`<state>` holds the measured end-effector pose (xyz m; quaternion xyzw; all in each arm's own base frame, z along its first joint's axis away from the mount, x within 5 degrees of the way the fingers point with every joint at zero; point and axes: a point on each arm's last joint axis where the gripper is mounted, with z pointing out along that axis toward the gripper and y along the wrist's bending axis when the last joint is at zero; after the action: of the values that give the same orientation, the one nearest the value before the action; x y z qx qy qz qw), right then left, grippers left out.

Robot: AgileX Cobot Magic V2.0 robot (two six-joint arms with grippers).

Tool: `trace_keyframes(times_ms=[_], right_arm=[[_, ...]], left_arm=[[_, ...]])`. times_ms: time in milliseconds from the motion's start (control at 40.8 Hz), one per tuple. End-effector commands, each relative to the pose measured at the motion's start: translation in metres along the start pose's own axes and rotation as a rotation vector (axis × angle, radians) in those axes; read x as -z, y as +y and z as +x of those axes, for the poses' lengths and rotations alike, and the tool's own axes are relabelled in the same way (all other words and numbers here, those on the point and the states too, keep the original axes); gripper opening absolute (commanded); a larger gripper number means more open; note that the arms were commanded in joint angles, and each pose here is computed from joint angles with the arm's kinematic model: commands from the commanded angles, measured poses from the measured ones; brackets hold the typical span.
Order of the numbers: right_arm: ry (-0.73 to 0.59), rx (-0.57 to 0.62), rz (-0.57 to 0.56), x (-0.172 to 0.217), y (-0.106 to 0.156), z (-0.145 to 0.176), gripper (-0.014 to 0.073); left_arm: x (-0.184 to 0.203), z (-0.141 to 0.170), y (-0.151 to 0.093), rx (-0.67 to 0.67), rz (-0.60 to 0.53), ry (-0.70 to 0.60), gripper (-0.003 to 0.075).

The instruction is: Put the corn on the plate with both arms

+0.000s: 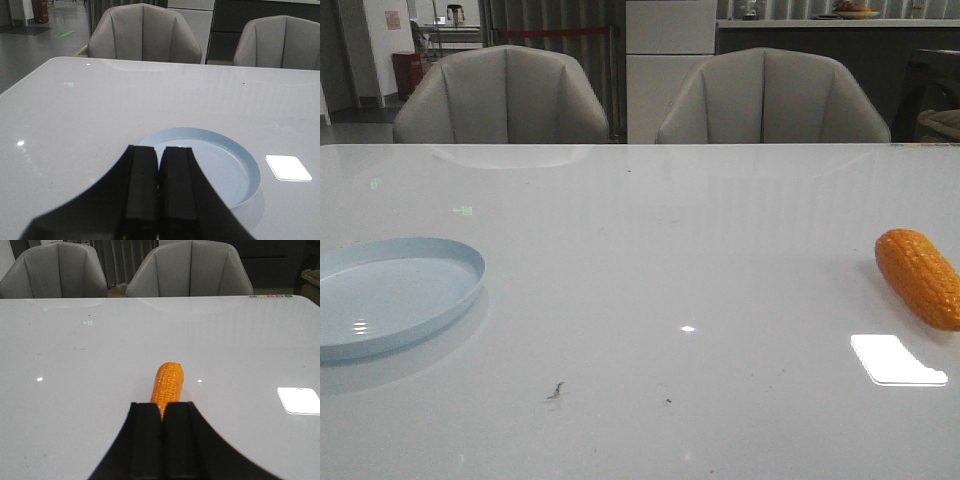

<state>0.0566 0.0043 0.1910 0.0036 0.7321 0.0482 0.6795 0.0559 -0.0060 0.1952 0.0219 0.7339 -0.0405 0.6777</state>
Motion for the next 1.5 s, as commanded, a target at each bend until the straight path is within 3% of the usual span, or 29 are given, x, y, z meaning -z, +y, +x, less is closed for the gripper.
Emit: trace_keyframes(times_ms=[0,908,1251,1472], right_arm=[[-0.125,0.005,0.000,0.004,0.000,-0.016,0.0057],[-0.126,0.005,0.000,0.004,0.000,-0.016,0.0057],[-0.223,0.005,0.003,0.006,0.000,-0.027,0.0057],[-0.312,0.006,-0.011,0.021,0.005,-0.072,0.0059]], left_arm=[[-0.001,0.003,0.001,0.015,-0.003,-0.073,0.0094],[0.000,0.002,0.001,0.015,-0.004,-0.084,0.0094],[0.003,-0.018,0.003,0.015,-0.024,-0.249,0.0094],[0.019,-0.064,0.002,0.016,-0.029,-0.440,0.0094]])
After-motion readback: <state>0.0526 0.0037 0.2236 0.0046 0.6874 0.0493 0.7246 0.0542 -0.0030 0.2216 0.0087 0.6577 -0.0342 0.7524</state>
